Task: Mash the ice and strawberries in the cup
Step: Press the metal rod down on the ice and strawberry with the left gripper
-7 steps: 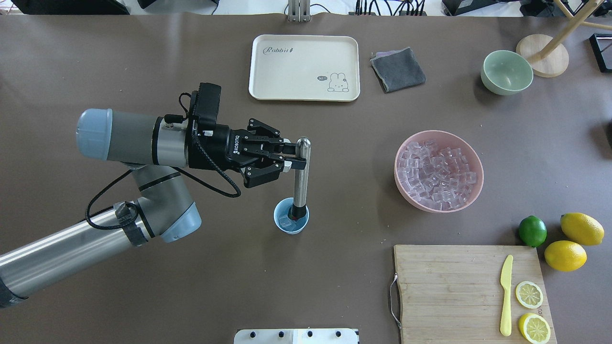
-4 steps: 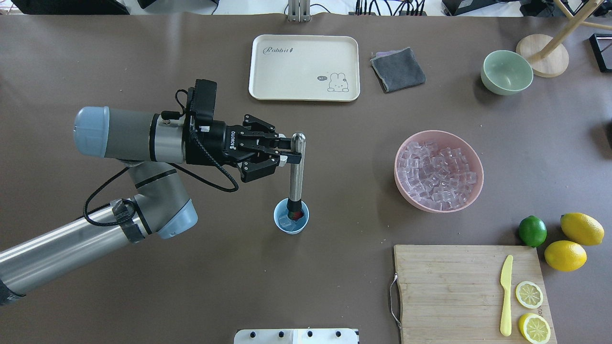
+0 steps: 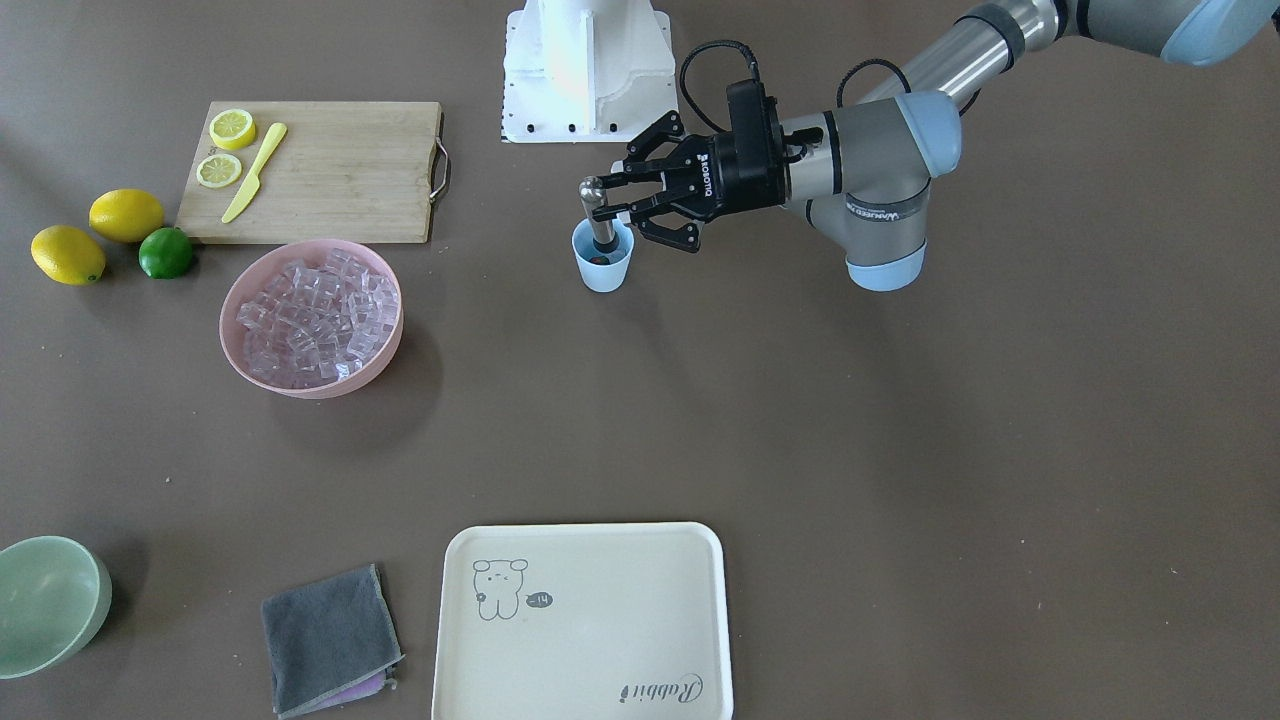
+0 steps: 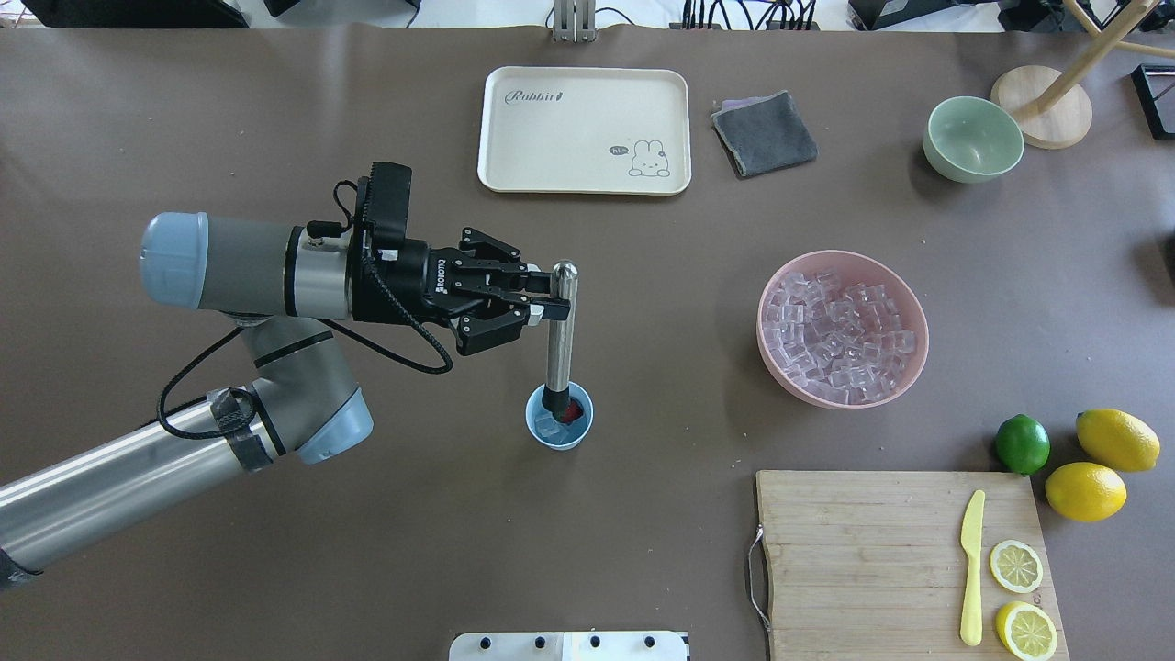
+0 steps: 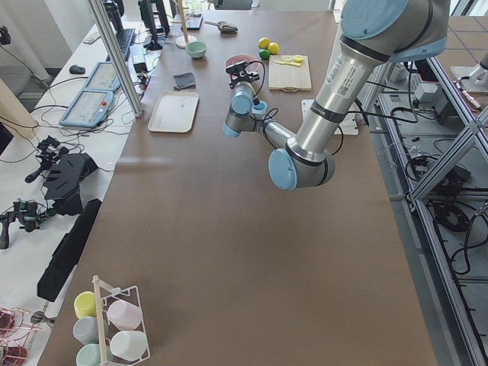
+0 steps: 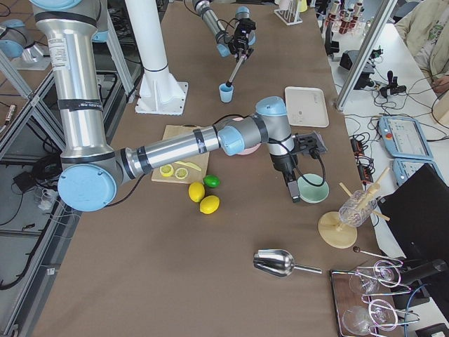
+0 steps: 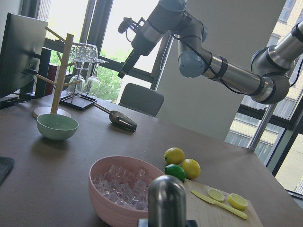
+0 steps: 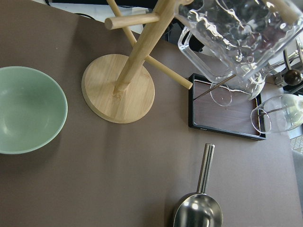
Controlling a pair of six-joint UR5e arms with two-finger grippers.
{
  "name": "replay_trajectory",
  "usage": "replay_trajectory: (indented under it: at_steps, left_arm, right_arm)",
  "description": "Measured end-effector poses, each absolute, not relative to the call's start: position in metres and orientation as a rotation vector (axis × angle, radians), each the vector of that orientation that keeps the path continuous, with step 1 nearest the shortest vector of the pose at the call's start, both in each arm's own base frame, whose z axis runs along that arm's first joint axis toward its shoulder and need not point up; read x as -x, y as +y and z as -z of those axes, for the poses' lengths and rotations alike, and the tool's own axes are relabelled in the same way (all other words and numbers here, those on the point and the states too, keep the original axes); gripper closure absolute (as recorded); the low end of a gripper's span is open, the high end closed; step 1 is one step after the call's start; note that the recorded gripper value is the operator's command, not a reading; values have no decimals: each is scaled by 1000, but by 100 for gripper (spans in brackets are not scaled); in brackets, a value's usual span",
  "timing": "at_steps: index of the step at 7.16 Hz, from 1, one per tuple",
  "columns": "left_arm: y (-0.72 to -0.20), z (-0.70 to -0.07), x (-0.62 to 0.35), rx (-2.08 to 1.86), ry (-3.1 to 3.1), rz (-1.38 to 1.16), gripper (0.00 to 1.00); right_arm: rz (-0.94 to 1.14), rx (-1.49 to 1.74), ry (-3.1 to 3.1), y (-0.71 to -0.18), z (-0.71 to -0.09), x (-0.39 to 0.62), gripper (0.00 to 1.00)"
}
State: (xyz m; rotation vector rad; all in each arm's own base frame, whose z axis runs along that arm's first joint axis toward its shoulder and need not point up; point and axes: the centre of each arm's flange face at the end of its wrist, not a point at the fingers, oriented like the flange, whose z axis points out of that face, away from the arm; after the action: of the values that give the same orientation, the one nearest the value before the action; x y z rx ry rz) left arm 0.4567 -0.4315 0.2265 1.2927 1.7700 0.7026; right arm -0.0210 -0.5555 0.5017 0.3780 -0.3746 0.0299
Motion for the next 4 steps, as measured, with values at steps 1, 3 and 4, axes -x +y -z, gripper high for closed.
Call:
replay_trajectory:
  at_steps: [1,3,4]
  left_arm:
    - [-430,-227,-461,-1288,1771,-696,100]
    - [-427,-231,-469,-1277,1769,-691,100]
    - [-426,-232,-471,-1273,1769,-691,100]
  right_arm:
    - [-30,-377,-374,-555,-503,21,0]
    - [-31,-372,-373,-554,-505,21,0]
    - [-31,-370,-372,-553,-506,20,0]
